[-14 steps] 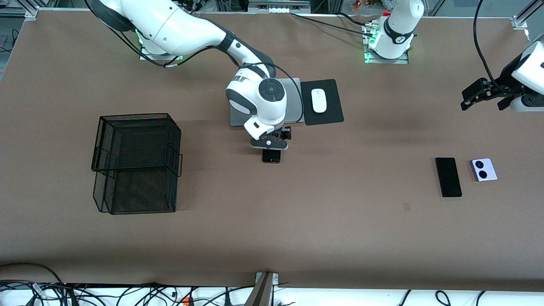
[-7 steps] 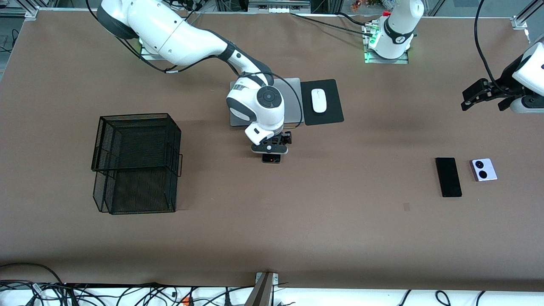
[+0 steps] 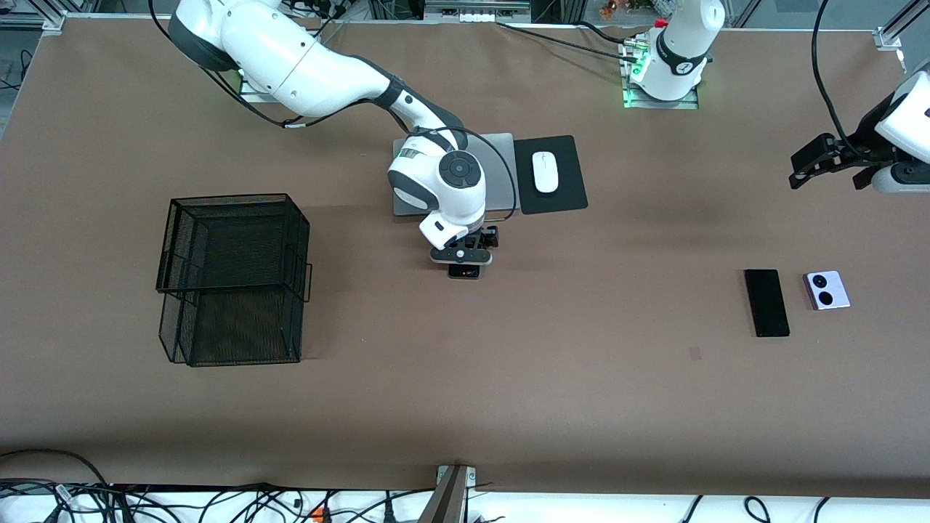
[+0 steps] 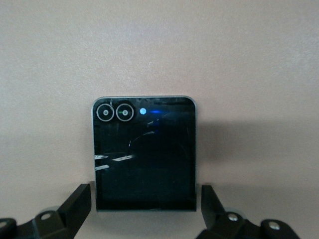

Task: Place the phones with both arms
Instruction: 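Grasp the black flip phone with the right gripper, then carry the flip phone with the right gripper over the mesh basket, then lower the flip phone into the basket and open the right gripper, then grasp the black bar phone with the left gripper while the right gripper withdraws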

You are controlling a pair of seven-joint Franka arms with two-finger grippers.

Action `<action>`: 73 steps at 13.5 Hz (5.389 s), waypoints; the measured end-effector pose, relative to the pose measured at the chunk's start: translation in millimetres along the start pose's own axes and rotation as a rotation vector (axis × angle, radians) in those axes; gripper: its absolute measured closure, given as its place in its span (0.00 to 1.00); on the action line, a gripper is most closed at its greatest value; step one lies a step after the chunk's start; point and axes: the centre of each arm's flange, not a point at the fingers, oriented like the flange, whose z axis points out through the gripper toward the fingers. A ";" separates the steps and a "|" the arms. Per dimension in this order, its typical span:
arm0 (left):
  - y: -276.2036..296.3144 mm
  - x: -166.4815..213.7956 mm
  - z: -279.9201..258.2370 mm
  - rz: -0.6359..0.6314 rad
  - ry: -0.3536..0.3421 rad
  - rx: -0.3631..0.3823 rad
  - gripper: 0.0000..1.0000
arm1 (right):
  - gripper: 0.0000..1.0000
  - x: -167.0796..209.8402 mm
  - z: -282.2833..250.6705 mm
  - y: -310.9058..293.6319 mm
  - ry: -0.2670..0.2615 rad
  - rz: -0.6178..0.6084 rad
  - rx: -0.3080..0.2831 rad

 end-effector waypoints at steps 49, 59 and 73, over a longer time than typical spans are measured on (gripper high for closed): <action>8.5 -1.1 -1.8 0.016 -0.008 0.001 0.00 | 0.20 128.4 -204.7 517.9 -0.121 -0.162 -0.079; 11.9 2.3 12.6 0.023 -0.052 0.001 0.00 | 0.20 128.8 -159.6 518.8 -0.183 -0.161 -0.088; -93.2 74.0 259.8 -0.068 -0.278 0.071 0.00 | 0.00 136.5 -170.1 543.0 -0.221 -0.118 -0.088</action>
